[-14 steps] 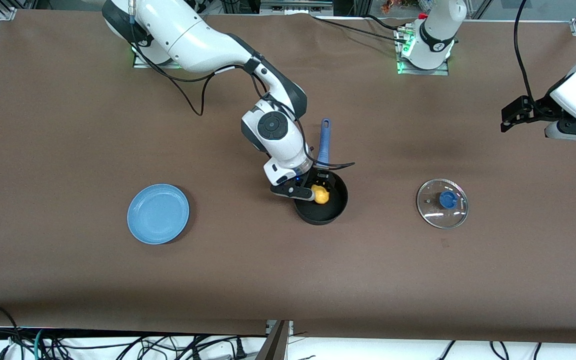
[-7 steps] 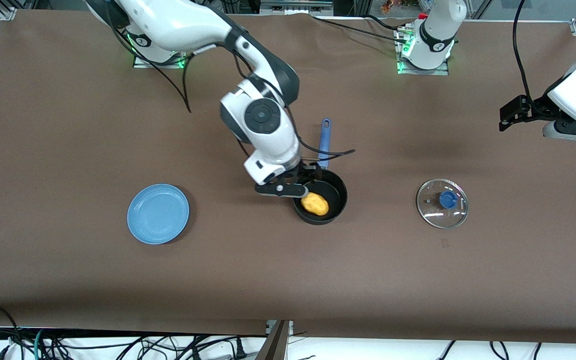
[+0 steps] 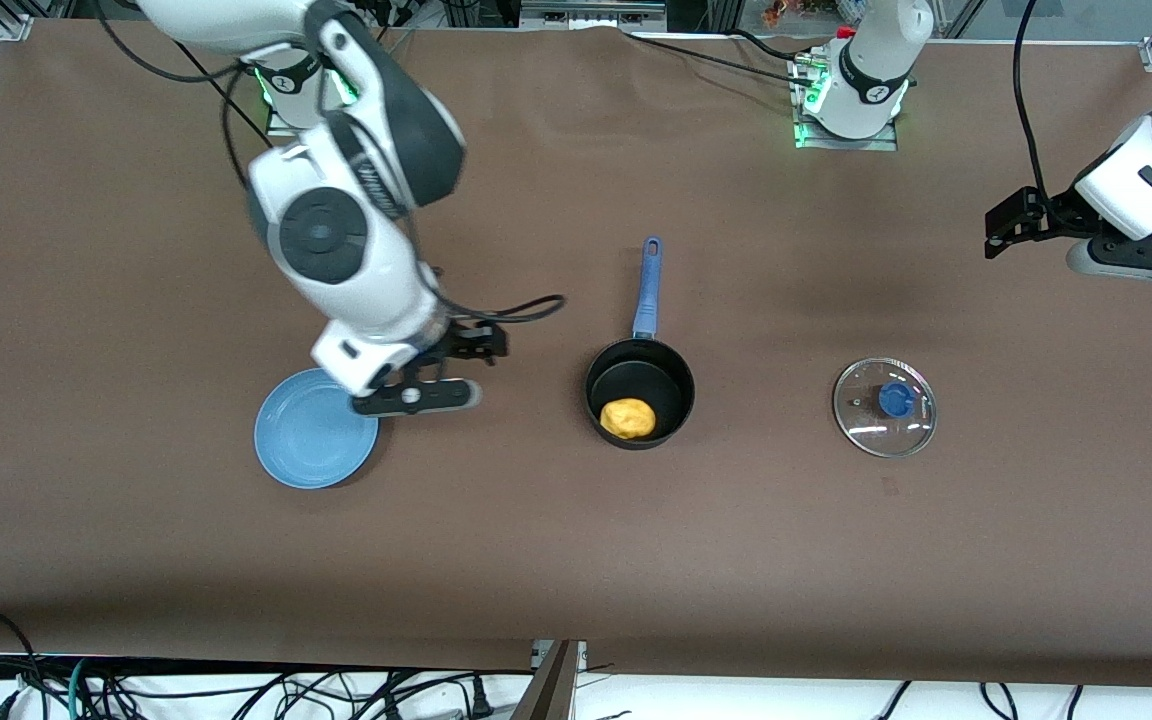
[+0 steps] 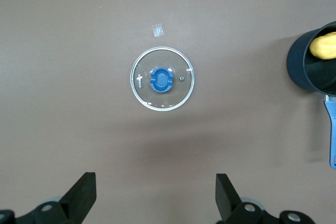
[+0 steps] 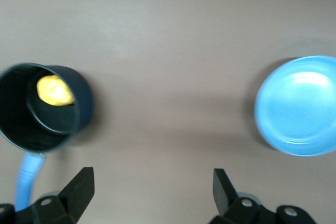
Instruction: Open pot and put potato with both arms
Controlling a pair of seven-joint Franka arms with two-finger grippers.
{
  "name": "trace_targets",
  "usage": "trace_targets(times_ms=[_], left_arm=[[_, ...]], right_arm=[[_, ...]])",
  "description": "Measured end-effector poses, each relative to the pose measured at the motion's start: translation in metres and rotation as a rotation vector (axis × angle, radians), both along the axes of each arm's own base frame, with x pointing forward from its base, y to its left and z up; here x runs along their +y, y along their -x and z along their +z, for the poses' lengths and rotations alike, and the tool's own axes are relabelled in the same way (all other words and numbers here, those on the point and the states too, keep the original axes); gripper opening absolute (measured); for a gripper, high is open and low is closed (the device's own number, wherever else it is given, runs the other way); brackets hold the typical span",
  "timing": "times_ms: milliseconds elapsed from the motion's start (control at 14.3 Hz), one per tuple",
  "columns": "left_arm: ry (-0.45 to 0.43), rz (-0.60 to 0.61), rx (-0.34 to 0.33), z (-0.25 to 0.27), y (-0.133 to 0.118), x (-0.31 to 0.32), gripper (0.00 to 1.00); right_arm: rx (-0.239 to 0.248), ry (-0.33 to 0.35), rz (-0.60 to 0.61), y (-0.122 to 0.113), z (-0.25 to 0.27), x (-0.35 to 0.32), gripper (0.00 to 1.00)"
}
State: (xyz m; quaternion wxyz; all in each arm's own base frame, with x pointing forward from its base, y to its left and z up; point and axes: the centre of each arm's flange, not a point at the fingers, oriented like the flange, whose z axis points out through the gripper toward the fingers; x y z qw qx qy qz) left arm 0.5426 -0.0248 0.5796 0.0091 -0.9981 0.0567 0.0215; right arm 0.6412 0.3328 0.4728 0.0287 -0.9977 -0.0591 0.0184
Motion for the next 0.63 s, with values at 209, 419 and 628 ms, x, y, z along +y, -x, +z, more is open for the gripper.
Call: trace_targets(times_ms=[209,419,628], left_arm=[[-0.001,0.002,0.011,0.0,0.002,0.0,1.0],[-0.001,0.002,0.015,0.0,0.003,-0.001,1.0],[-0.001,0.0,0.015,0.0,0.003,-0.002,1.0]], right_arm=[[-0.005,0.019,0.051,0.003,0.041,-0.074,1.0],[-0.027,0.034,0.033,0.025,0.084,-0.115,1.0],[-0.057,0.047,-0.019,0.046,0.126,-0.153,1.0]])
